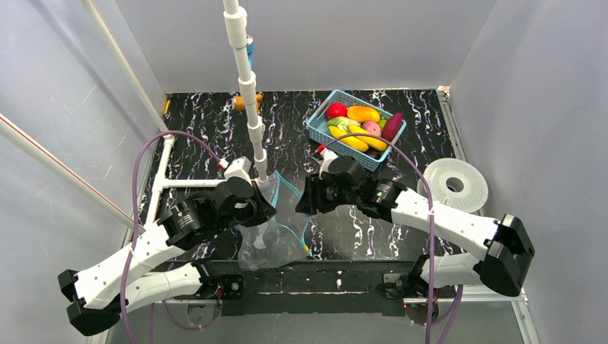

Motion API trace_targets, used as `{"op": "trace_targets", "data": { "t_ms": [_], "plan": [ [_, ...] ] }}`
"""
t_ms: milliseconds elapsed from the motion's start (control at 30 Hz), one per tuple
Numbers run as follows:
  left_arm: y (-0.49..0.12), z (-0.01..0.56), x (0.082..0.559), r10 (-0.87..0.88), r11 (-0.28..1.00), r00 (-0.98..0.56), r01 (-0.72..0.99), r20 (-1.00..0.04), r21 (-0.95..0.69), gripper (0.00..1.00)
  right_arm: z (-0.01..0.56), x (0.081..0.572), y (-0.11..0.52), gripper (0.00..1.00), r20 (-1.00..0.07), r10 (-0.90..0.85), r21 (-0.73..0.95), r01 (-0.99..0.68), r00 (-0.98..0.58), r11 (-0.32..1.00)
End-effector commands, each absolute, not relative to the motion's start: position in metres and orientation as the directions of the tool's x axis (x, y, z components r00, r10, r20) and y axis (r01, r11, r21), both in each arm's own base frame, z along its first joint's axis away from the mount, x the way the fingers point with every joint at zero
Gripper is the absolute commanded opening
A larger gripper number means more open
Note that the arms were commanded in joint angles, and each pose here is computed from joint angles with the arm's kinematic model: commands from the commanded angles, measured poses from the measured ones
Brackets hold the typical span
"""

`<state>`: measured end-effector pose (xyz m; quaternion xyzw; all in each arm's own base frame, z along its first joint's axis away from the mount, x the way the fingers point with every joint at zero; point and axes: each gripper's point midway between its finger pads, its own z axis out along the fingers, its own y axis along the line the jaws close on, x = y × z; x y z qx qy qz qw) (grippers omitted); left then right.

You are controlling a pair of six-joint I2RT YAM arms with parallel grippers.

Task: Place the food in the zip-top bag and seal the zipper
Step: Open the zipper of the food storage bag.

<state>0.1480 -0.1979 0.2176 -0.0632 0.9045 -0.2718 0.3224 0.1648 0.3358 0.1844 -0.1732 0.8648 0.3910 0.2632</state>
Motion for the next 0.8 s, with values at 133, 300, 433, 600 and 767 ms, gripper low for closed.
{"op": "trace_targets", "data": {
  "t_ms": [133,300,433,600,767],
  "plan": [
    [-0.192,0.219,0.146,-0.299,0.847,-0.781,0.048,-0.548,-0.53,0.02,0.252,0.155,0.367,0.08,-0.714,-0.052,0.583,-0.634,-0.699,0.508],
    [-0.189,0.223,0.145,-0.278,0.859,-0.783,0.056,-0.557,-0.508,0.29,0.27,0.152,0.367,0.01,-0.755,-0.039,0.538,-0.652,-0.655,0.535],
    [-0.189,0.23,0.144,-0.278,0.856,-0.784,0.06,-0.555,-0.514,0.49,0.271,0.154,0.367,0.01,-0.781,-0.046,0.477,-0.643,-0.622,0.6],
    [-0.187,0.251,0.137,-0.273,0.84,-0.789,0.083,-0.551,-0.536,0.67,0.27,0.166,0.366,0.01,-0.814,-0.073,0.354,-0.592,-0.576,0.724],
    [-0.177,0.26,0.131,-0.271,0.841,-0.787,0.087,-0.554,-0.534,0.62,0.271,0.174,0.374,0.01,-0.85,-0.101,0.249,-0.564,-0.516,0.787]
  ]
}}
